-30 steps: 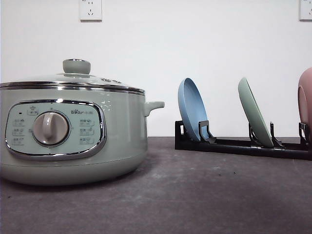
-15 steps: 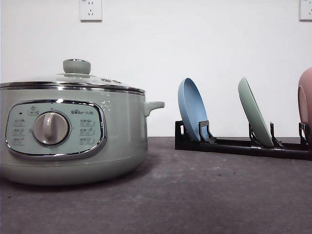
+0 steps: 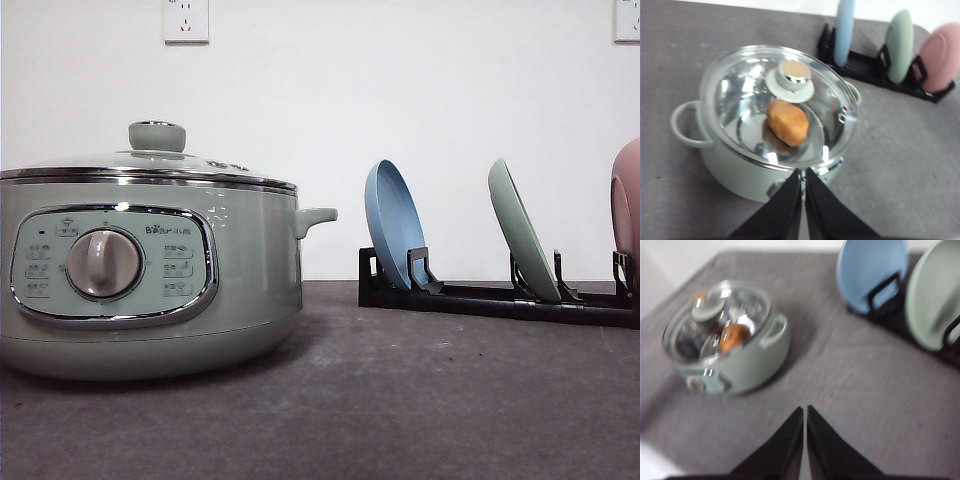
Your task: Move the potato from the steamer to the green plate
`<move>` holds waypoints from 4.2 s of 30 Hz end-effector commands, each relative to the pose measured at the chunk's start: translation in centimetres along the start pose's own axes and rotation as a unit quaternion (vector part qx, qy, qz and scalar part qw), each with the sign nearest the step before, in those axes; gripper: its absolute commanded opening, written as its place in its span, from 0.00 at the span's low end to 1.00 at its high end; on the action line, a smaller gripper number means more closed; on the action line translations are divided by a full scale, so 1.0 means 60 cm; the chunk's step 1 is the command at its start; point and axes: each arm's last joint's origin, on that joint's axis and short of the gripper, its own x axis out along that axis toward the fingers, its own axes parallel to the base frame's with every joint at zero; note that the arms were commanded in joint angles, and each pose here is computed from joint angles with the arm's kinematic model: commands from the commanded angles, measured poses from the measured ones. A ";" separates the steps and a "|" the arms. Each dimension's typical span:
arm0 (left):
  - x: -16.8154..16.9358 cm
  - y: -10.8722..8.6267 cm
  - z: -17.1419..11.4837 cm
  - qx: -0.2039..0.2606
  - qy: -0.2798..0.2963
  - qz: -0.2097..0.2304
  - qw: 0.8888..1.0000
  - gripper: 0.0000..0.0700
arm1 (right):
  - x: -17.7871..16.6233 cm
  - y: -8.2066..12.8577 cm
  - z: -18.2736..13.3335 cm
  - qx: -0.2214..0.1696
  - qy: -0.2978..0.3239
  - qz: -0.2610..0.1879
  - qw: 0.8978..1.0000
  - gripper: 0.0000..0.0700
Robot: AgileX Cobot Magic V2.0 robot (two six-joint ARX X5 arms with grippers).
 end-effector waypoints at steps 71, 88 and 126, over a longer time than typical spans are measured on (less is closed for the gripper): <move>0.000 -0.005 0.011 0.032 -0.001 -0.018 0.999 0.81 | 0.391 -0.212 0.244 0.096 0.034 -0.099 0.990 0.78; 0.000 -0.005 0.010 0.032 0.000 -0.018 0.999 0.81 | 0.461 -0.254 0.214 0.108 0.058 -0.118 0.985 0.56; 0.000 -0.005 0.011 0.032 -0.001 -0.018 0.999 0.81 | 0.336 -0.173 0.285 0.061 -0.048 -0.070 0.995 0.01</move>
